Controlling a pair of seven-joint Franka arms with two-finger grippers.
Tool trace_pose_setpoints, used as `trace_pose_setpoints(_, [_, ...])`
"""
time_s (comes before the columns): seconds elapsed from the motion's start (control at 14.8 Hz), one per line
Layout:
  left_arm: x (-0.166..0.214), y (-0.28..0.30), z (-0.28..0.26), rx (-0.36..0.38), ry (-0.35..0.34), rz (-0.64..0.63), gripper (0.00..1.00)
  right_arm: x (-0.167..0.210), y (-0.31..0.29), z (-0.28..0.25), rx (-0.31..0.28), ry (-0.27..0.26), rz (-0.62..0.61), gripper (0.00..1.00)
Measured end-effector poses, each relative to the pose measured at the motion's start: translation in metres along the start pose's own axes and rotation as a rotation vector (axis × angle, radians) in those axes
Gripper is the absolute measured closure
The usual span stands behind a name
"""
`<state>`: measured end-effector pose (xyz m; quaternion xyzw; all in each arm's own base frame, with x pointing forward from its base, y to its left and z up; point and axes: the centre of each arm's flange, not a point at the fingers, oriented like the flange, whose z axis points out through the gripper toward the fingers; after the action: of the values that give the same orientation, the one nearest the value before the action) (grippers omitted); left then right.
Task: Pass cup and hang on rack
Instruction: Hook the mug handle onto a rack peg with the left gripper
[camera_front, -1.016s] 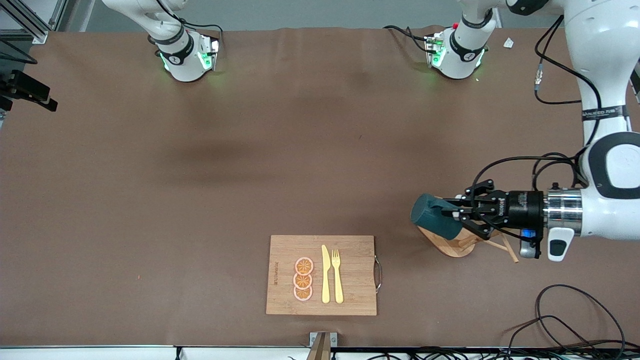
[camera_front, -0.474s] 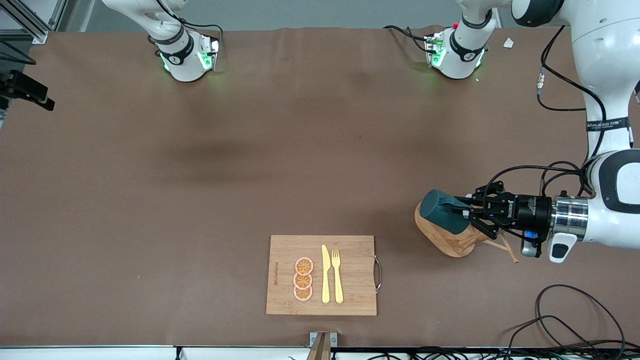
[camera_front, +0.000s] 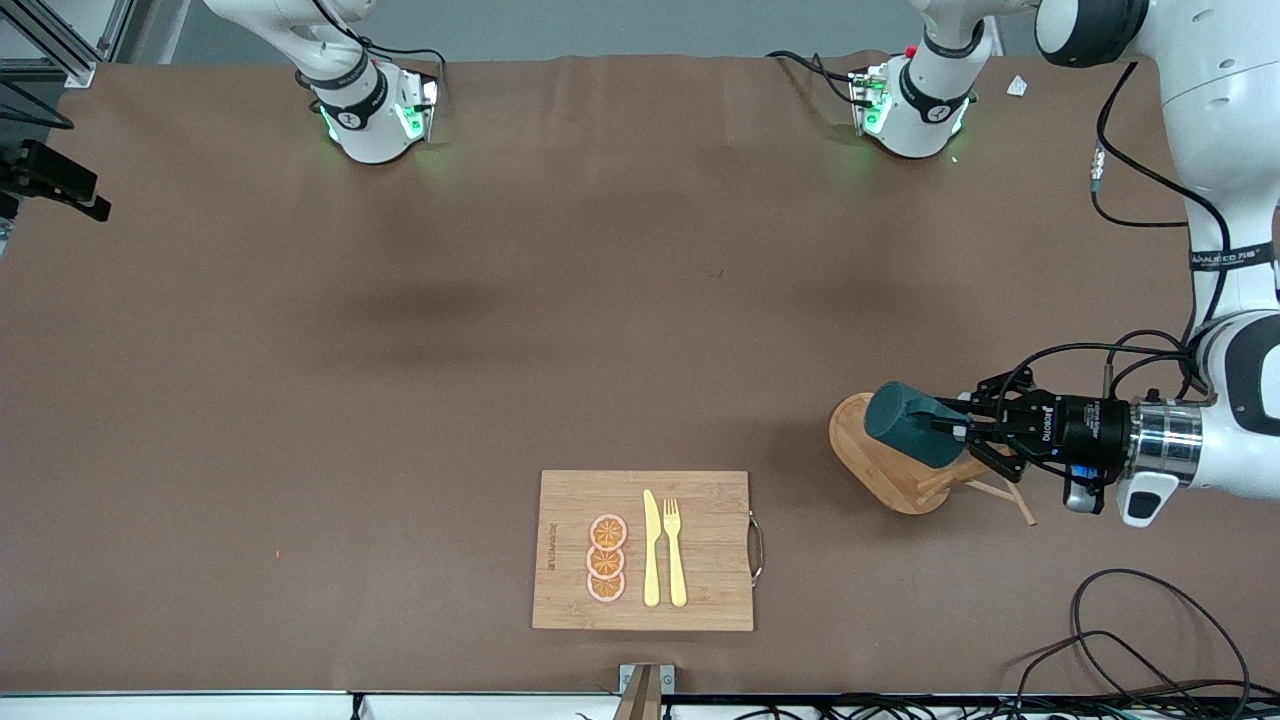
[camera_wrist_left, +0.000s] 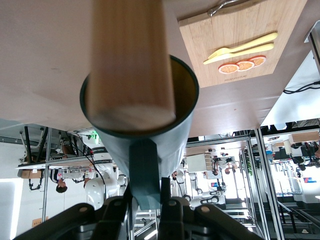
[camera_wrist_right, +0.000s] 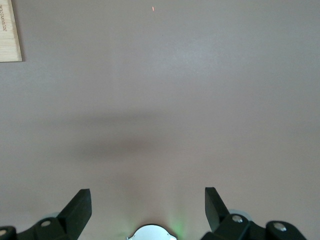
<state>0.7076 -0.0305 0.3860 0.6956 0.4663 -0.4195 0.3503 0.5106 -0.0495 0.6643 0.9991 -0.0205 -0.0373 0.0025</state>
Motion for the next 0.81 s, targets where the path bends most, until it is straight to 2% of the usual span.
trace_pose_setpoints(0.81, [0.034,-0.009,-0.017,-0.038,-0.029,-0.033,0.79,0.000,0.000,0.000,0.000,-0.004,-0.001,0.00])
